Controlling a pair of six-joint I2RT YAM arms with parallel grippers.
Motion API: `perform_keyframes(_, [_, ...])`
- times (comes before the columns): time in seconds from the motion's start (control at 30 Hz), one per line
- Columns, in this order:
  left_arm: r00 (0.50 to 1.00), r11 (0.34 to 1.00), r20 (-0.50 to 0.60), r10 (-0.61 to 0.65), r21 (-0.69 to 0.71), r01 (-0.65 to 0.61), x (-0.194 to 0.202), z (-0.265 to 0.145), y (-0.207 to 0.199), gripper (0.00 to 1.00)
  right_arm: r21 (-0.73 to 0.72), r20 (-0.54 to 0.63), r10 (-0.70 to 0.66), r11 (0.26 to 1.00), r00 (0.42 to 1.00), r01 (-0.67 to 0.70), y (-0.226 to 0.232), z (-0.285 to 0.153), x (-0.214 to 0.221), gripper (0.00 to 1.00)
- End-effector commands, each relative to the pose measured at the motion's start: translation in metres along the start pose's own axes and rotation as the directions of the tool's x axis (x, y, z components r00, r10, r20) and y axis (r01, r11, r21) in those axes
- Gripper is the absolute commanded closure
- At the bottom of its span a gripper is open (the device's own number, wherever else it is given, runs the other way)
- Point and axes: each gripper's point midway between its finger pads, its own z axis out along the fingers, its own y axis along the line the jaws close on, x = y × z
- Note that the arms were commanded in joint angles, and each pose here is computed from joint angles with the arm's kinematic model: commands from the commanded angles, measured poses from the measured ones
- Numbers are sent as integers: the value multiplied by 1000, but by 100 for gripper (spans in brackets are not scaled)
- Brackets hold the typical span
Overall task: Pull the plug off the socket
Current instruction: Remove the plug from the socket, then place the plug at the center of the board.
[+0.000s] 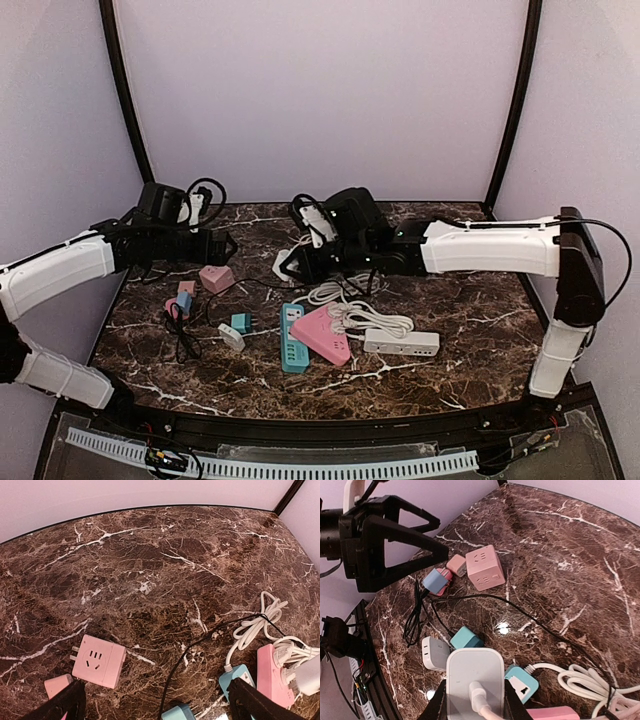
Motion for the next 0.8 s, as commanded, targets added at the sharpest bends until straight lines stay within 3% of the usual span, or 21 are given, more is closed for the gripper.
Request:
perform_keyframes(0.0, [1000, 997, 14, 19, 75, -20, -6, 0, 1, 1, -102, -28, -31, 994, 999, 28, 24, 26, 0, 100])
perform_keyframes(0.2, [994, 995, 58, 91, 37, -94, -32, -10, 8, 1, -100, -72, -25, 995, 997, 17, 23, 67, 14, 100])
perform_keyframes(0.43, [996, 994, 57, 65, 79, -69, -17, 1, 4, 2, -79, -97, -8, 997, 995, 0, 17, 110, 27, 100])
perform_keyframes(0.77, [996, 997, 43, 79, 18, -80, -12, -2, 15, 2, -89, -149, -1, 996, 989, -12, 15, 159, 43, 100])
